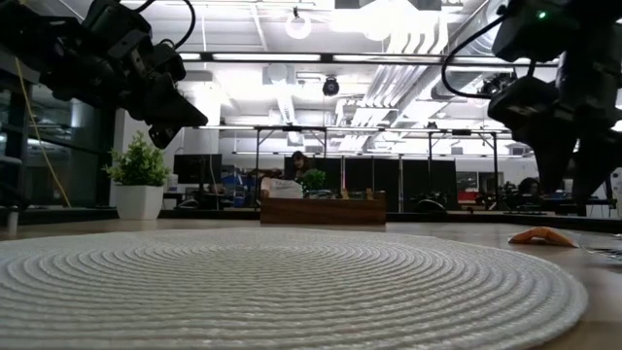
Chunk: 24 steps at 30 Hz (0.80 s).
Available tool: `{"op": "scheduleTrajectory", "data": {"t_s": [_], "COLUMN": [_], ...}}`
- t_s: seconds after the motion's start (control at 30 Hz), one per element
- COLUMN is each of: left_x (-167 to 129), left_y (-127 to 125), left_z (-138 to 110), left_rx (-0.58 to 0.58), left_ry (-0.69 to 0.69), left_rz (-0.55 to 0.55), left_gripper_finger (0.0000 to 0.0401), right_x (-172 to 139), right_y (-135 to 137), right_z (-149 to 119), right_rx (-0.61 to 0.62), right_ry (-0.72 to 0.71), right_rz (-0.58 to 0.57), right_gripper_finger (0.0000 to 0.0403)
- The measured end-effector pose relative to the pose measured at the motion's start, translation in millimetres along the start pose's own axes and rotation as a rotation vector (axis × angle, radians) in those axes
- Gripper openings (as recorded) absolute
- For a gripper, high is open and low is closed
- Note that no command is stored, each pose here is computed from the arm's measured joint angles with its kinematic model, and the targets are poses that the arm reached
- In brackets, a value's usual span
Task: Pick & Place Tea
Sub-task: Put the white tea bag into the left section of the wooden organizer
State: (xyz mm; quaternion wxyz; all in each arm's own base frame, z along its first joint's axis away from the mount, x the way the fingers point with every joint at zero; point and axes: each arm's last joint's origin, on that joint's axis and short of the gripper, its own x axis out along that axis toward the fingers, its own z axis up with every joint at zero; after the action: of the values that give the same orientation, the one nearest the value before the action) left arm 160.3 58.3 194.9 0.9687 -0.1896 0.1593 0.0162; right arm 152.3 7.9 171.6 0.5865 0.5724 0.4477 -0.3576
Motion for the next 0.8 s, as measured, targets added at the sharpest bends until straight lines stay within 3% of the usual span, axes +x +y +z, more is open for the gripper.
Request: {"op": "scheduleTrajectory", "data": {"t_s": [0.5, 0.8], "left_x": [0.0, 0.0], "left_y": [0.2, 0.2], "left_z": [-0.7, -0.7], "left_rx": [-0.003, -0.003], "left_ry": [0.007, 0.007], "left_rz": [0.001, 0.001], "left_gripper_finger": [0.0000, 0.0000], "right_x": [12.8, 30.5], "right_y": [-0.5, 9.0], "right_z": [-27.6, -30.1], "right_rx": [0.194, 0.220], "right_ry": [-0.051, -0.073], "right_rz": [-0.077, -0.075], "right_gripper_finger": [0.0236, 0.0240]}}
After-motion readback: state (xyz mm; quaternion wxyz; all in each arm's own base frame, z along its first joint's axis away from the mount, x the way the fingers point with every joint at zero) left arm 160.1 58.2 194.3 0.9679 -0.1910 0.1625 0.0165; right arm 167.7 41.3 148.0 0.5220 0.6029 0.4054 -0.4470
